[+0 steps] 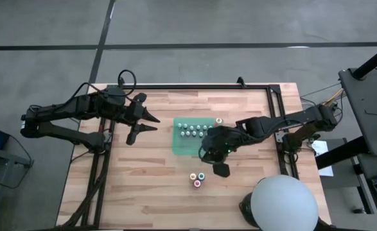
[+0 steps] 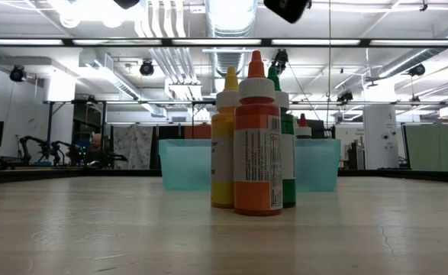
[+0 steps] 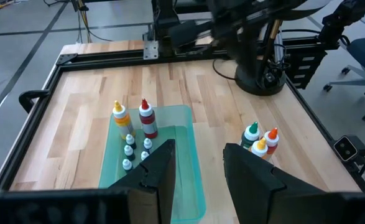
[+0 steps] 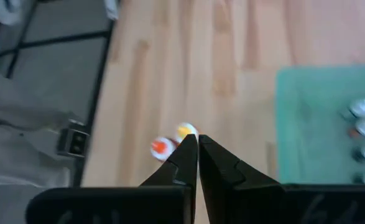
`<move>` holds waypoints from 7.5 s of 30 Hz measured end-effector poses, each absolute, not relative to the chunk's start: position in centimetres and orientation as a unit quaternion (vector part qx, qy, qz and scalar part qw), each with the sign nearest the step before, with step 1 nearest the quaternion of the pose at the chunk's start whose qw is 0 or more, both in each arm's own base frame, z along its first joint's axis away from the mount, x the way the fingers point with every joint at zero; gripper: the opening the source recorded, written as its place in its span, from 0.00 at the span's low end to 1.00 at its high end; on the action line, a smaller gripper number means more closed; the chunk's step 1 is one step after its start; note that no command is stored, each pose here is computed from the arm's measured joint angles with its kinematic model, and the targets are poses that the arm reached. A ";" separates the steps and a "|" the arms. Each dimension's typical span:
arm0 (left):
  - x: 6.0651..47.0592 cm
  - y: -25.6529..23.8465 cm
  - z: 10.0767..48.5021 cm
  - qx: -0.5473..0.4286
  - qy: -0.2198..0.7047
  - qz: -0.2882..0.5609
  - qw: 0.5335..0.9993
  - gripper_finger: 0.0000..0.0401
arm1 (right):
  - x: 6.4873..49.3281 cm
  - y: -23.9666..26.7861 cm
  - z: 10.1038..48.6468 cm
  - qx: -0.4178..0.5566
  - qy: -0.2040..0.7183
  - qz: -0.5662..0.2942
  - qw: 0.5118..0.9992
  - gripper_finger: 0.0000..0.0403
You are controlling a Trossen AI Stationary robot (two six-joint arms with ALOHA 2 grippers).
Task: Pick & Place food coloring
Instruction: Put the big green food coloring bottle into the green container
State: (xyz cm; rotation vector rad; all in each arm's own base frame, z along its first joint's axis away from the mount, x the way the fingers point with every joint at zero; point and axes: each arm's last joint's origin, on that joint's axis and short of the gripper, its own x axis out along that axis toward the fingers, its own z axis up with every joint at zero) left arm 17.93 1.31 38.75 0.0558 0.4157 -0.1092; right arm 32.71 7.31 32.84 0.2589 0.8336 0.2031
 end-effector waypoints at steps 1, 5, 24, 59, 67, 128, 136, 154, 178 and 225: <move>17.9 1.3 38.8 0.028 0.206 -0.054 0.977 0.27 | 32.8 7.6 33.0 0.125 0.395 0.105 0.904 0.02; 17.9 1.3 38.8 0.028 0.206 -0.054 0.977 0.27 | 32.9 8.4 33.3 0.123 0.375 0.121 0.911 0.02; 17.9 1.3 38.8 0.028 0.206 -0.054 0.977 0.27 | 32.5 9.1 33.2 0.138 0.400 0.115 0.899 0.25; 17.9 1.3 38.6 0.019 0.216 -0.053 0.975 0.27 | 33.9 10.9 34.0 0.101 0.475 0.146 0.862 0.48; 17.8 1.3 38.4 0.016 0.224 -0.053 0.973 0.27 | 34.8 11.2 32.7 0.049 0.488 0.166 0.855 0.48; 17.7 1.3 38.3 0.011 0.231 -0.052 0.972 0.27 | 40.7 12.0 25.4 -0.053 0.637 0.176 0.749 0.48; 17.7 1.3 38.3 0.010 0.234 -0.053 0.971 0.27 | 40.7 11.9 23.7 -0.055 0.641 0.176 0.745 0.48; 17.7 1.3 38.3 0.011 0.234 -0.052 0.971 0.27 | 40.9 12.1 23.0 -0.054 0.628 0.178 0.756 0.46; 17.9 1.3 37.2 0.009 0.249 -0.051 0.967 0.27 | 40.7 12.0 24.2 -0.040 0.638 0.163 0.751 0.23; 17.9 1.3 37.2 0.018 0.249 -0.054 0.967 0.27 | 39.6 11.2 28.5 0.118 0.670 0.045 0.731 0.29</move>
